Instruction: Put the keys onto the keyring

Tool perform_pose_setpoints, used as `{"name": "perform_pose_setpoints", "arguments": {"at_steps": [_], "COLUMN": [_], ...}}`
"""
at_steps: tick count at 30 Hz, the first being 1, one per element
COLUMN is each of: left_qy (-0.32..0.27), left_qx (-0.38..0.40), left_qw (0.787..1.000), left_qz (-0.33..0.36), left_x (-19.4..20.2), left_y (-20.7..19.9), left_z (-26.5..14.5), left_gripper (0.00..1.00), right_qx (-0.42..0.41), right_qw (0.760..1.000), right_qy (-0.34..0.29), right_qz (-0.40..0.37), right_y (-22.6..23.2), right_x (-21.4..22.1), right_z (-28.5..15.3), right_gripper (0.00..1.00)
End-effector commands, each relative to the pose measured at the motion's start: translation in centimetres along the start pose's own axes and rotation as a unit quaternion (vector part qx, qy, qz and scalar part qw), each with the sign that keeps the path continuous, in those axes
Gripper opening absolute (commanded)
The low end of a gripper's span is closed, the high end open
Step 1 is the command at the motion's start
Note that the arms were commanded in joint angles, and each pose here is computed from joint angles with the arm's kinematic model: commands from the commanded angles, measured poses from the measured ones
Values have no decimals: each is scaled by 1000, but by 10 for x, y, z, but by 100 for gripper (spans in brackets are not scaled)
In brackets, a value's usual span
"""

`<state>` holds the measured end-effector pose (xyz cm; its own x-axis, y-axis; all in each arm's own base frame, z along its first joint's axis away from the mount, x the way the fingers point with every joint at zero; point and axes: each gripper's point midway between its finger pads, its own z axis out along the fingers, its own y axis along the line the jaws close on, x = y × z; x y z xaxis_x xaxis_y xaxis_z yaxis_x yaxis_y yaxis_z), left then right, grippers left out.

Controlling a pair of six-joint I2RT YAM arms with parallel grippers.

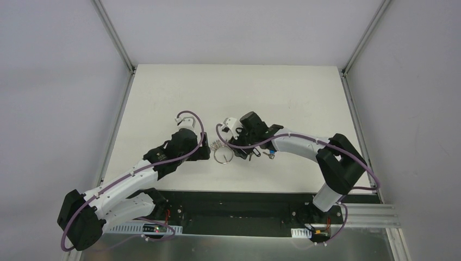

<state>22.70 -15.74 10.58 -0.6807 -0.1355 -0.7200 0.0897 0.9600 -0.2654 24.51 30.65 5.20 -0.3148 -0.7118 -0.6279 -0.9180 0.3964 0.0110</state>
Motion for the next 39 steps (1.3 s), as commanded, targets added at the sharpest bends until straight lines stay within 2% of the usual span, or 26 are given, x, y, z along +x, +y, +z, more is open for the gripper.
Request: {"name": "perform_pose_setpoints", "arguments": {"at_steps": [1,17,23,32,39], "left_qy": [-5,1,5,5,3], "left_qx": [10,8,6,9,11], "left_qw": [1000,1000,1000,1000,1000], "left_qz": [4,11,14,13,11], "left_x": [-2,-4,-2,-1,-1], "left_y": [-2,-6,-5,-5,-5], "left_z": [1,7,8,7,6], "left_gripper": [85,89,89,89,89], "right_qx": [-28,-27,-30,-31,-49], "right_qw": [999,999,999,999,998], "right_qy": [-31,26,31,33,28], "right_qz": [-26,-16,-17,-28,-41], "right_y": [-3,-26,-25,-24,-13], "right_x": [-22,5,8,10,10], "right_z": [-3,19,24,29,36], "right_gripper": [60,54,52,43,42]}}
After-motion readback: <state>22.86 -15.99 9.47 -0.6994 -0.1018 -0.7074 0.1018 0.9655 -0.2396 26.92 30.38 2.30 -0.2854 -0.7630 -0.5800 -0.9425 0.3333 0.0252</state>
